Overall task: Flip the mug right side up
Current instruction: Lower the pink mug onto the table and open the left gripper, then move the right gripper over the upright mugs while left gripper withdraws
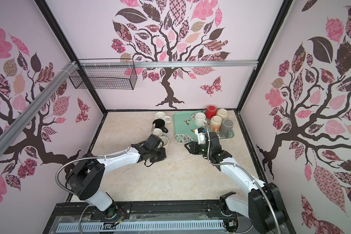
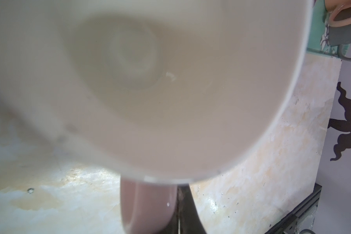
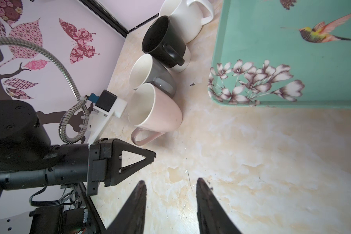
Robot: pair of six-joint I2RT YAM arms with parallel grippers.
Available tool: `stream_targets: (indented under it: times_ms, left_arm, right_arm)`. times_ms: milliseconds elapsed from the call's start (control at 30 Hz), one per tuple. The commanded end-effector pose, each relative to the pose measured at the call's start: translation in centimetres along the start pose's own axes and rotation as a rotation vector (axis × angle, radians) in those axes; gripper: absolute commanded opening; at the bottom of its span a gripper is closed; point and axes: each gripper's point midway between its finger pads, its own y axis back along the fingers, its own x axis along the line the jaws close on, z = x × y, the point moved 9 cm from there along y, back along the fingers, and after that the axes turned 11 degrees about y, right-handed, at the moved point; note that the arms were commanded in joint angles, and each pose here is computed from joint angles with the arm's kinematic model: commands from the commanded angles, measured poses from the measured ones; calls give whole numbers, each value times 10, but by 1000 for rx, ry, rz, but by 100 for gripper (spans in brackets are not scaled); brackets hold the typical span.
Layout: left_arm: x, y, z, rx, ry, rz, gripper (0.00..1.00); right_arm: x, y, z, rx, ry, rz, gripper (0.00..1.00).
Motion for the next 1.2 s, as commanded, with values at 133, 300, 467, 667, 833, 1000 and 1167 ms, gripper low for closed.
stream_targets:
  times_ms: [133,300,467,667,833,1000,1167]
  left_arm:
    - [-19,74,10,-178,-107,-37,9]
    - [-5,115,15,-296,-123,2,13]
    - [23,131,20,-326,-71,-8,13]
    - [41,141,13,-356,-83,18,15]
    - [49,149,10,-384,-108,37,17]
    - [54,155,7,-406,-137,65,19]
    - [59,158,3,-413,-152,70,19]
  right_arm:
    - [36,-28,18,45,77,-89,47]
    - [56,-66,20,143,120,-174,51]
    - [60,-100,22,227,142,-242,52]
    - [60,-132,19,294,162,-282,52]
    - [53,-148,15,354,179,-335,45]
    - [53,-159,18,368,201,-346,37]
    - [54,-168,21,404,235,-360,30]
